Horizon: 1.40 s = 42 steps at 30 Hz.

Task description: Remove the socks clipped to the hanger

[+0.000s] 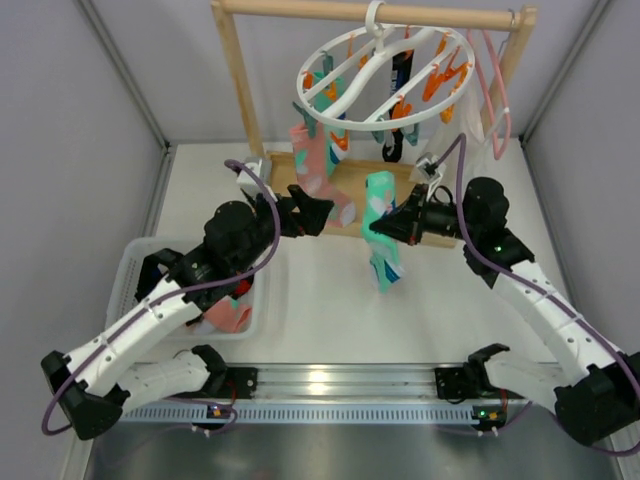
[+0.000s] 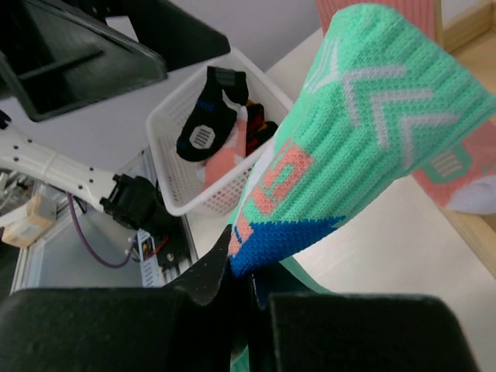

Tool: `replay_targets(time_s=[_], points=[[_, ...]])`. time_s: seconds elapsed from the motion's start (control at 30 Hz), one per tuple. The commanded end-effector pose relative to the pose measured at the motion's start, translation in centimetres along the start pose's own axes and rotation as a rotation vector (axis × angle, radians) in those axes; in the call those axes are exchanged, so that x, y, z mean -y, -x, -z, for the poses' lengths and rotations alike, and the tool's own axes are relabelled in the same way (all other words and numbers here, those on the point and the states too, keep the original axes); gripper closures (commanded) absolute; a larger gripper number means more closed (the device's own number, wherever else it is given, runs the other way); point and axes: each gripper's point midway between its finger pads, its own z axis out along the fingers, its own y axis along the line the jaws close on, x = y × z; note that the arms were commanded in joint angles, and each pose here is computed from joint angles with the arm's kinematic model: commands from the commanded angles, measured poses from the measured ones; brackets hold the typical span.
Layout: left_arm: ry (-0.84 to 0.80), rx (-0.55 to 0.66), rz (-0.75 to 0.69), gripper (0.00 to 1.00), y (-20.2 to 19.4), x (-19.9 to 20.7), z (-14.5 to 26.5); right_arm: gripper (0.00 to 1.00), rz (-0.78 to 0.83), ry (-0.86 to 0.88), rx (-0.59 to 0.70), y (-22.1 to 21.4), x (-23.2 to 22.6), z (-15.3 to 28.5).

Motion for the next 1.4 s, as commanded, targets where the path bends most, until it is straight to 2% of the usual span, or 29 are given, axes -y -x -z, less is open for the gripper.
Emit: replay_targets(time_s=[0.0,0.13,0.23,0.43,0.6,0.7,0.83,0.87,0.93,0.97,1.13,1.2,1.23,1.27,1.33,1.37], points=[[0.412,0.021,-0.06,0.02,1.2,-7.3,4.0,1.0,-0.006,0.019,0.192,4.9,-1.6,-2.1],[0.698,0.054,-0.114,0.02,3.7,-11.3,9.8,1.0,-0.019,0.03,0.262,6.7,-4.3,-5.2],[0.8,0.107,-0.143,0.02,6.3,-12.1,13.0,1.0,-0.09,0.065,0.347,7.6,-6.4,-7.5],[0.861,0.202,-0.172,0.01,11.2,-11.5,17.4,1.0,-0.209,0.177,0.458,9.2,-9.4,-11.7],[0.876,0.235,-0.195,0.01,13.2,-11.1,19.4,1.0,-0.28,0.258,0.427,8.5,-11.7,-17.2],[0.884,0.235,-0.214,0.01,13.7,-11.1,19.9,1.0,-0.268,0.321,0.43,10.0,-14.4,-19.8],[0.893,0.243,-0.224,0.01,14.1,-11.1,20.4,1.0,-0.242,0.345,0.382,9.5,-16.2,-23.5],[0.888,0.252,-0.219,0.01,14.5,-10.9,20.6,1.0,-0.248,0.318,0.322,7.4,-15.9,-25.4],[0.883,0.254,-0.22,0.01,14.8,-10.8,20.9,1.0,-0.216,0.305,0.31,7.2,-16.2,-26.8],[0.88,0.261,-0.217,0.01,15.0,-10.7,21.2,1.0,-0.218,0.289,0.265,5.2,-16.1,-28.2],[0.888,0.278,-0.222,0.01,15.3,-10.9,22.3,1.0,-0.181,0.246,0.175,0.9,-16.3,-31.3],[0.885,0.283,-0.222,0.01,15.4,-10.8,22.5,0.94,-0.17,0.224,0.132,-1.4,-15.8,-32.3],[0.89,0.283,-0.225,0.01,15.5,-10.9,22.6,0.85,-0.165,0.224,0.114,-2.3,-16.2,-32.6],[0.891,0.285,-0.226,0.01,15.5,-10.9,22.7,0.63,-0.144,0.219,0.103,-3.0,-16.2,-32.8],[0.887,0.288,-0.226,0.01,15.6,-10.9,22.9,0.39,-0.125,0.207,0.073,-4.2,-16.6,-32.7],[0.882,0.285,-0.225,0.01,15.5,-10.8,22.8,0.2,-0.111,0.217,0.085,-3.4,-17.2,-32.0]])
